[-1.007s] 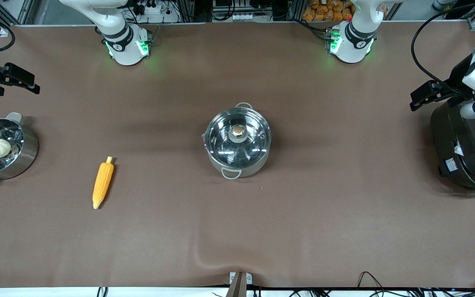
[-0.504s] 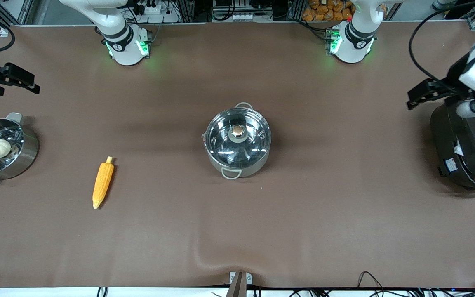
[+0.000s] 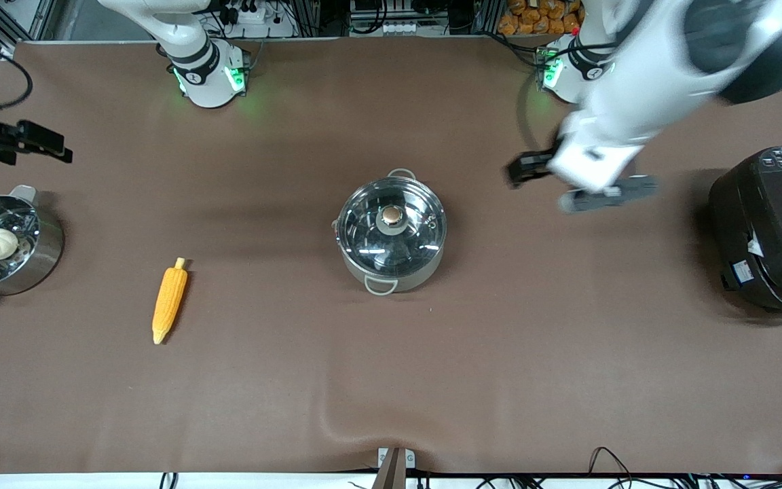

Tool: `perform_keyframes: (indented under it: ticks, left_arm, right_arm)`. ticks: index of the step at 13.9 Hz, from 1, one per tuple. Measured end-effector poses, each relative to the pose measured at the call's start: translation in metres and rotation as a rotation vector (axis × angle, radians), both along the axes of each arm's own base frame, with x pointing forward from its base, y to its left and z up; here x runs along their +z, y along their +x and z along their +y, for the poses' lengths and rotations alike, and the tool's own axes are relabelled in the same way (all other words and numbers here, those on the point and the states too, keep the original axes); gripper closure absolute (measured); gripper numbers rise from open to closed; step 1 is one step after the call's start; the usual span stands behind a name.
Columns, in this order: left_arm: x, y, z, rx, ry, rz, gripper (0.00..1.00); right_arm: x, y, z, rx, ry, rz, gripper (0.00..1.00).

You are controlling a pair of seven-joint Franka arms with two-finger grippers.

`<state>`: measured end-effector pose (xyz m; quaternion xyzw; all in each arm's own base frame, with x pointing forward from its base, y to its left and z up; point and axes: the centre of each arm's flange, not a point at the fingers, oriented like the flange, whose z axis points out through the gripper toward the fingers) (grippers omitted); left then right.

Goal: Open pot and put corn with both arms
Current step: 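Grasp the lid knob with the left gripper while the right gripper reaches the corn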

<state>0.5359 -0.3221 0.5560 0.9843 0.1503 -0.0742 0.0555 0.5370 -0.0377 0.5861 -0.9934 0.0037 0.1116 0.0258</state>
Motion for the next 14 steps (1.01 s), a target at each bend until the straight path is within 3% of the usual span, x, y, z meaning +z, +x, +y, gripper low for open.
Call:
perform_keyframes:
  ticks: [3, 5, 10, 14]
  left_arm:
    - [-0.039, 0.001, -0.064, 0.092, -0.018, 0.006, 0.0]
    - [-0.068, -0.002, -0.096, 0.152, -0.016, 0.02, 0.0]
    - [-0.145, -0.019, -0.163, 0.171, 0.078, 0.002, 0.0]
    - [-0.176, -0.03, -0.184, 0.15, 0.119, -0.002, 0.0]
  right_arm:
    - [-0.076, 0.023, -0.002, -0.003, 0.007, 0.135, 0.0]
    - [-0.128, 0.042, 0.0, 0.0, 0.009, 0.182, 0.0]
    - [-0.207, 0.075, 0.026, 0.031, 0.028, 0.178, 0.0]
    - [-0.27, 0.1, 0.043, 0.051, 0.017, 0.116, 0.0]
